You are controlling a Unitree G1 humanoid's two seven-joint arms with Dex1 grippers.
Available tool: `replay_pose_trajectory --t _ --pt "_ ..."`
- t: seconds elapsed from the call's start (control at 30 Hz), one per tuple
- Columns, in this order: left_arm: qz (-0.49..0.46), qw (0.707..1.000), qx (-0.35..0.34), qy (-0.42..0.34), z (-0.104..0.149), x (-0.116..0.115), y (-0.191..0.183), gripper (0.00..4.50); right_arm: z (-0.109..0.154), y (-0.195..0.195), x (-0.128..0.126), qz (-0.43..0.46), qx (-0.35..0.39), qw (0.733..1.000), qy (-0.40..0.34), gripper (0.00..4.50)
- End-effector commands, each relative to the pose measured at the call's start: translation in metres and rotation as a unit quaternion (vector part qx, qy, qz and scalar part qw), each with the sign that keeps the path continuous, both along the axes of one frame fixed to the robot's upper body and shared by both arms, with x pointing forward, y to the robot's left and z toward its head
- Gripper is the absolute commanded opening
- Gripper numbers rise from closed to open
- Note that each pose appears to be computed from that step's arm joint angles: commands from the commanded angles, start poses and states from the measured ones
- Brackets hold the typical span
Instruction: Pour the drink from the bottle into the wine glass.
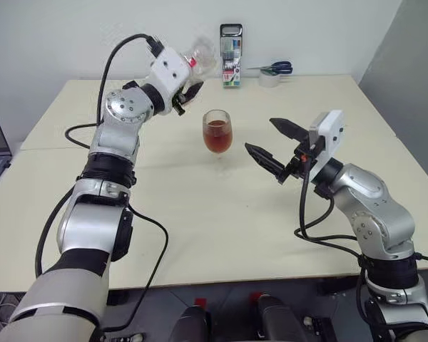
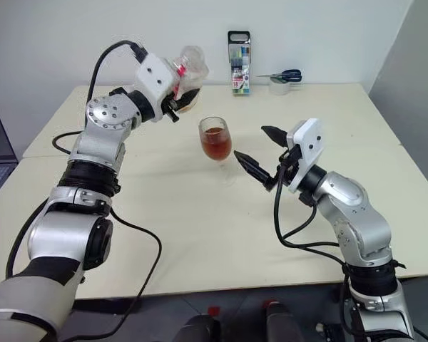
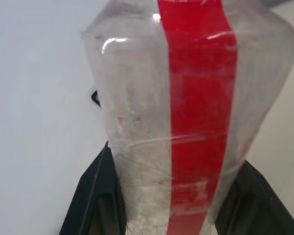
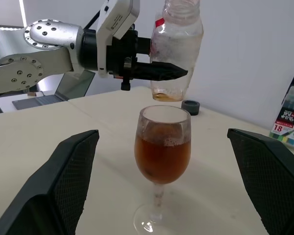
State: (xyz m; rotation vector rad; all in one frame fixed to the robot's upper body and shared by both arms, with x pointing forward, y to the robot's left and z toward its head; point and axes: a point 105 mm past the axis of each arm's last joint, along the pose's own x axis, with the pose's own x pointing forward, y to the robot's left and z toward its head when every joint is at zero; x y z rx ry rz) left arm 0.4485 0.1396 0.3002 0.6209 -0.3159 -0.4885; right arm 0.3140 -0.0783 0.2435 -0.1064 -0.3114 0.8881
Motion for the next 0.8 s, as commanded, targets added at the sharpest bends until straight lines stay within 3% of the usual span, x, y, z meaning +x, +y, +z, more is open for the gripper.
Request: replay_pose_trajectory --t 0.03,0.2,0.33,0.5,0.8 --pt "0.054 0.992 -0.113 -0.009 0.017 -0.006 0.027 1.72 0.012 0.002 -0.012 0.033 -0.011 0.999 -0.027 4.5" --pt "0.148 0.959 -0.238 0.03 -0.015 -0.013 0.071 1.72 -0.003 0.005 -0.039 0.096 -0.055 0.994 -0.01 4.5" --pt "0.192 0.933 -0.298 0.063 -0.052 -0.024 0.103 1.72 -0.014 0.006 -0.052 0.129 -0.075 0.989 0.003 4.5" --pt "0.207 0.932 -0.285 0.085 -0.088 -0.035 0.115 1.72 -0.017 0.009 -0.049 0.132 -0.073 0.989 0.007 4.5" --pt "0.199 0.933 -0.289 0.08 -0.115 -0.039 0.123 1.72 -0.011 0.016 -0.045 0.132 -0.067 0.989 0.005 4.5"
